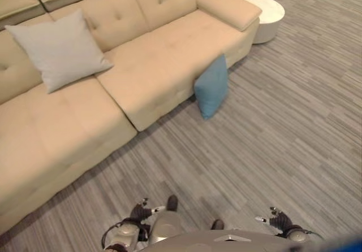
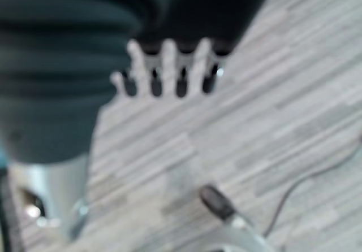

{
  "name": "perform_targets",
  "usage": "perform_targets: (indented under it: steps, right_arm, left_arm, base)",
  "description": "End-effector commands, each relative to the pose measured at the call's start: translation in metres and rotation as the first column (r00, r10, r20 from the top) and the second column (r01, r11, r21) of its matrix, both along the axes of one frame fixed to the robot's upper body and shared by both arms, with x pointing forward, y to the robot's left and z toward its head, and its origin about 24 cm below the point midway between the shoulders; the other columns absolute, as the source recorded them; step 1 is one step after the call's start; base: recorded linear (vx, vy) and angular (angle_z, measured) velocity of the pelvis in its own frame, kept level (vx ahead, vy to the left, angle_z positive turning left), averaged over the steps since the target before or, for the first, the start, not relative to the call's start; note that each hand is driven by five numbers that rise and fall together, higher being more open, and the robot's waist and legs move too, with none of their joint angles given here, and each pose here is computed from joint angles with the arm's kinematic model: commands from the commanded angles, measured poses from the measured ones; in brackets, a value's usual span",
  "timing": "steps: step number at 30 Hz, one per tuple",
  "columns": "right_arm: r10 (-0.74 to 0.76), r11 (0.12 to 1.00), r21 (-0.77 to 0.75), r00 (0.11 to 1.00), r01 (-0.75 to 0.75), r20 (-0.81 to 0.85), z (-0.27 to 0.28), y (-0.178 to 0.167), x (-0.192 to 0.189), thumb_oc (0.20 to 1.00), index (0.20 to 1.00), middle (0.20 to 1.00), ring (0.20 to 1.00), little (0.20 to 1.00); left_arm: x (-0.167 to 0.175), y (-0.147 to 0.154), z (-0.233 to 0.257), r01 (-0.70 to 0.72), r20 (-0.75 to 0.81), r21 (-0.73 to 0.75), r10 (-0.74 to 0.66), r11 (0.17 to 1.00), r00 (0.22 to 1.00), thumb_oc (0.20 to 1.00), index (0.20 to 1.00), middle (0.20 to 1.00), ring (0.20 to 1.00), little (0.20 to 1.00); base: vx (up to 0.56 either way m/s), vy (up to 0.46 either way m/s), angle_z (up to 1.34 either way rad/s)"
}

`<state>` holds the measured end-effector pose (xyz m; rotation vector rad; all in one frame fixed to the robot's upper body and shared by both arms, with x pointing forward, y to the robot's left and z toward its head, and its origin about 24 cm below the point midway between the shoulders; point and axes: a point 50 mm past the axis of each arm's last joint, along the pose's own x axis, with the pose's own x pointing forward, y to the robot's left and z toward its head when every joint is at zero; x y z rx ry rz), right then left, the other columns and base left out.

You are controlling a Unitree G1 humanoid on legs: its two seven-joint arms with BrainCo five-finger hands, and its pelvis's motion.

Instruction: Pick up all the scattered cushions and arrange them neatly on the sofa.

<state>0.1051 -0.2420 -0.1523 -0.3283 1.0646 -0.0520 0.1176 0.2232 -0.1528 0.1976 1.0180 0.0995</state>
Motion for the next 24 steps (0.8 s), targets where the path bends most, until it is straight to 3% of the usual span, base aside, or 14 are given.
perform_targets:
  steps: [1, 8, 15, 24]
  right_arm:
    - [-0.016, 1.000, -0.002, 0.993, 0.016, 0.119, 0.011, -0.004, 0.026, 1.000, 1.000, 1.000, 1.000, 1.000]
    - [0.012, 1.000, 0.000, 0.990, -0.012, 0.139, 0.013, 0.000, 0.034, 1.000, 1.000, 1.000, 1.000, 1.000]
    - [0.049, 0.999, 0.008, 0.993, -0.050, 0.109, 0.009, 0.010, 0.033, 1.000, 1.000, 1.000, 1.000, 1.000]
    - [0.022, 0.999, 0.027, 0.992, -0.025, 0.124, 0.011, 0.012, 0.038, 1.000, 1.000, 1.000, 1.000, 1.000]
  left_arm:
    - [0.012, -0.018, 0.000, 0.033, 0.028, -0.026, -0.032, 0.999, 0.999, 1.000, 1.000, 1.000, 1.000, 1.000]
    - [0.005, -0.016, -0.002, 0.027, 0.003, -0.015, -0.027, 1.000, 1.000, 1.000, 1.000, 1.000, 1.000, 1.000]
    - [-0.007, -0.007, -0.005, -0.017, -0.028, -0.010, 0.016, 1.000, 0.999, 1.000, 1.000, 1.000, 1.000, 1.000]
    - [0.011, -0.002, 0.002, 0.010, 0.016, 0.015, -0.010, 1.000, 1.000, 1.000, 1.000, 1.000, 1.000, 1.000]
  base:
    - [0.16, -0.152, 0.01]
    - [0.18, -0.026, -0.26]
    - [0.21, 0.084, -0.81]
    - [0.20, -0.022, -0.04]
